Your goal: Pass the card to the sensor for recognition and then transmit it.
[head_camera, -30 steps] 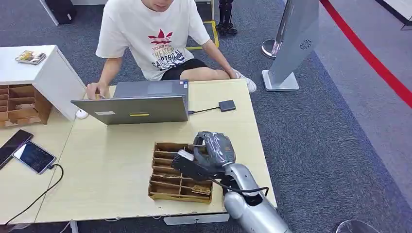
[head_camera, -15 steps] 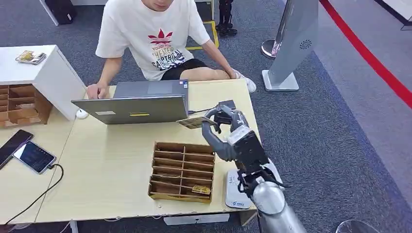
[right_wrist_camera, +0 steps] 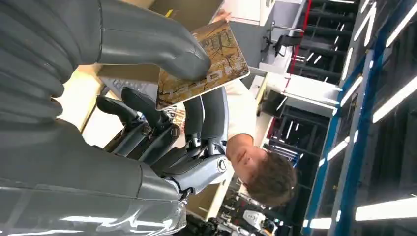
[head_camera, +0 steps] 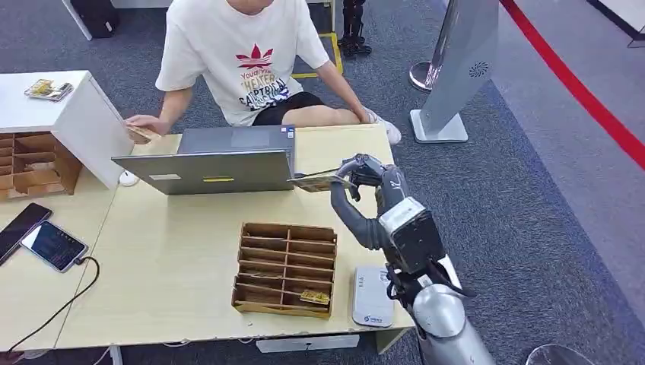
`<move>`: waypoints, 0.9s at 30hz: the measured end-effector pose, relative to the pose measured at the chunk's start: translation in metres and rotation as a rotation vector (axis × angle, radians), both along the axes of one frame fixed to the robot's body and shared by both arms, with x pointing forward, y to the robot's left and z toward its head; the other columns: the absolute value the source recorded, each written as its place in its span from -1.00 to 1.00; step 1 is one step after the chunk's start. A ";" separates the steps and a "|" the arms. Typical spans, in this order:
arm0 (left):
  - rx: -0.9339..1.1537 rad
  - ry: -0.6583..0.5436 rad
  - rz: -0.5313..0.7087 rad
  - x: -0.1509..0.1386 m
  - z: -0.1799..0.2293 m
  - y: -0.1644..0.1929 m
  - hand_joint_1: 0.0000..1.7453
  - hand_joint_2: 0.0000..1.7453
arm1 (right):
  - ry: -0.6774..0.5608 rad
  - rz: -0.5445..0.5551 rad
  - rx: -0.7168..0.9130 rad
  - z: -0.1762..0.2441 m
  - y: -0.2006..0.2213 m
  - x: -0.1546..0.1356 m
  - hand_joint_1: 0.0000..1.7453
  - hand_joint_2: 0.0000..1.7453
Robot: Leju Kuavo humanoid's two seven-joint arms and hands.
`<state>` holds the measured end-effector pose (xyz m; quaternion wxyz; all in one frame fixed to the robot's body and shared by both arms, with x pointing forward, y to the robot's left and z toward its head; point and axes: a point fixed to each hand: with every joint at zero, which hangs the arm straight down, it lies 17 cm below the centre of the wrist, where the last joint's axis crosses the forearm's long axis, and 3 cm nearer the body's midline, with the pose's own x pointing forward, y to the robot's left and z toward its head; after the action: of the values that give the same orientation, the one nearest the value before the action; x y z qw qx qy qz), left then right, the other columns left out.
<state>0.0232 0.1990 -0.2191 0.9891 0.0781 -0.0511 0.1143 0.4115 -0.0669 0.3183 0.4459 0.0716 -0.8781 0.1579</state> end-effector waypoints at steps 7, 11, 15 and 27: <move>-0.007 -0.024 -0.046 0.005 0.000 -0.004 -1.00 -1.00 | -0.021 -0.003 -0.014 0.013 0.003 0.008 1.00 1.00; -0.011 -0.032 -0.084 0.007 -0.002 -0.005 -1.00 -1.00 | -0.035 -0.015 -0.054 0.022 0.008 0.019 1.00 1.00; -0.010 -0.040 -0.120 0.011 -0.004 -0.004 -1.00 -1.00 | -0.044 -0.027 -0.106 0.031 0.015 0.033 1.00 1.00; -0.001 -0.051 -0.253 0.025 -0.017 0.004 -1.00 -1.00 | -0.028 -0.094 -0.279 0.058 0.040 0.088 1.00 1.00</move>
<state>0.0477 0.2031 -0.2357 0.9940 0.0677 -0.0857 -0.0094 0.4998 -0.0269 0.3765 0.4461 -0.0343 -0.8562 0.2583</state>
